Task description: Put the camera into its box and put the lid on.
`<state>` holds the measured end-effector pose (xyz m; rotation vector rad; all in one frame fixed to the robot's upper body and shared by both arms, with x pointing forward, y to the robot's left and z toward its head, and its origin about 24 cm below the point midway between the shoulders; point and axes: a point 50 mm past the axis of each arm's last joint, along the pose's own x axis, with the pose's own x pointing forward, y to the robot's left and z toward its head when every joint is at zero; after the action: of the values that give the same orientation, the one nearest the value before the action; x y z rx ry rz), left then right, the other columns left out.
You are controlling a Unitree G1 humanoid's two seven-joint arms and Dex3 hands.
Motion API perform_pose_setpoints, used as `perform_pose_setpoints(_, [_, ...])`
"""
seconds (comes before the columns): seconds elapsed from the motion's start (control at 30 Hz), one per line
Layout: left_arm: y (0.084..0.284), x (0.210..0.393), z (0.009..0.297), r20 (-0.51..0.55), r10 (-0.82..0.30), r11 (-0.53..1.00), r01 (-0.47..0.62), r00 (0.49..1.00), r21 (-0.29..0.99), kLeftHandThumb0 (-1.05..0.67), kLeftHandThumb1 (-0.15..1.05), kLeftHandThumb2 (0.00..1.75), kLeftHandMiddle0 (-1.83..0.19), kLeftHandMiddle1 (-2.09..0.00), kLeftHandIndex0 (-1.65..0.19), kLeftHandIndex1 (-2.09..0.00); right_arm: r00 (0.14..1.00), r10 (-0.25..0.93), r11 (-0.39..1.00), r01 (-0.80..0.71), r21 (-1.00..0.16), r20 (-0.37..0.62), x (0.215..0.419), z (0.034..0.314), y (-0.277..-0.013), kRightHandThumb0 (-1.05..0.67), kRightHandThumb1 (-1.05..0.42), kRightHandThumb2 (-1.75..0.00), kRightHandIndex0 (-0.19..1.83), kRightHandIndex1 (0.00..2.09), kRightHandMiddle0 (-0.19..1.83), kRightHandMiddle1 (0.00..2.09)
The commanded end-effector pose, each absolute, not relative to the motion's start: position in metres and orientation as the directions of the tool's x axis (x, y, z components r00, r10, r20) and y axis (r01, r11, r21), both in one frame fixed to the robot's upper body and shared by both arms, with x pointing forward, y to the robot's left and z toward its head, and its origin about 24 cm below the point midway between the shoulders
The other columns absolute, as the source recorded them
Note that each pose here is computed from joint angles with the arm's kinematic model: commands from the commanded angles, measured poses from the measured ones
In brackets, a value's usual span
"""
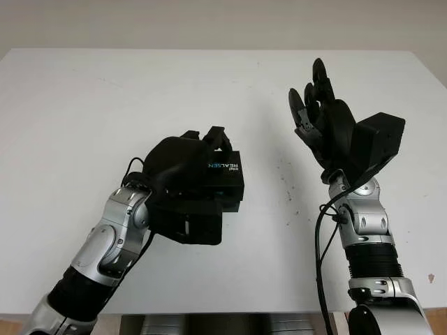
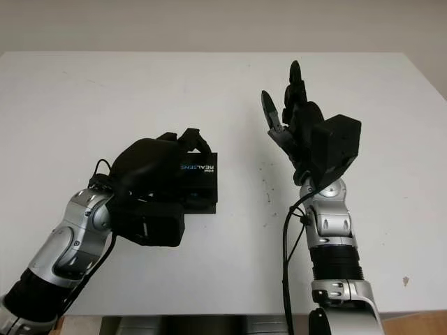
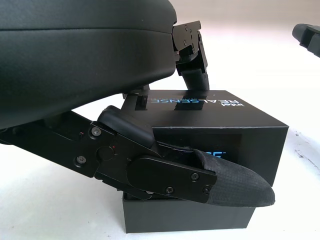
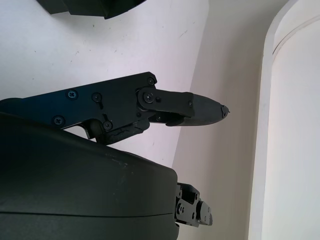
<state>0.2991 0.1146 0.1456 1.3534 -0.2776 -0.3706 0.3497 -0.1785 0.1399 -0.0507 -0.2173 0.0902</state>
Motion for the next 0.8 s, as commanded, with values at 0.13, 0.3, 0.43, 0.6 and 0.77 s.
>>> perform_pose_setpoints(0.13, [0.105, 0.290, 0.138, -0.046, -0.441, 0.174, 0.136, 0.896, 0.975, -0.24, 1.05, 0.27, -0.39, -2.09, 0.14, -2.09, 0.968, 0.096, 0.995, -0.086, -0.053, 0.233, 0.348, 0.143, -0.179, -0.57, -1.05, -0.45, -0.19, 0.00, -0.19, 0.00])
perform_pose_setpoints(0.3, [0.104, 0.289, 0.137, -0.034, -0.457, 0.143, 0.111, 0.889, 0.984, -0.23, 1.05, 0.27, -0.25, -2.09, 0.15, -2.09, 0.968, 0.098, 0.995, -0.091, -0.042, 0.232, 0.348, 0.143, -0.178, -0.56, -1.05, -0.44, -0.19, 0.00, -0.19, 0.00])
perform_pose_setpoints(0.43, [0.104, 0.289, 0.133, -0.013, -0.450, 0.139, 0.085, 0.893, 0.987, -0.26, 1.05, 0.26, -0.41, -2.09, 0.07, -2.09, 0.970, 0.094, 0.995, -0.085, -0.051, 0.224, 0.347, 0.142, -0.179, -0.57, -1.05, -0.44, -0.19, 0.00, -0.19, 0.00])
perform_pose_setpoints(0.6, [0.104, 0.288, 0.132, -0.016, -0.459, 0.117, 0.079, 0.888, 0.990, -0.27, 1.05, 0.29, -0.38, -2.09, 0.10, -2.09, 0.970, 0.096, 0.995, -0.086, -0.051, 0.226, 0.347, 0.142, -0.179, -0.56, -1.05, -0.44, -0.19, 0.00, -0.19, 0.01])
perform_pose_setpoints(0.77, [0.104, 0.287, 0.130, -0.014, -0.467, 0.082, 0.058, 0.884, 0.995, -0.28, 1.05, 0.30, -0.35, -2.09, 0.11, -2.09, 0.969, 0.097, 0.995, -0.087, -0.053, 0.229, 0.347, 0.142, -0.179, -0.57, -1.05, -0.44, -0.19, 0.00, -0.19, 0.00])
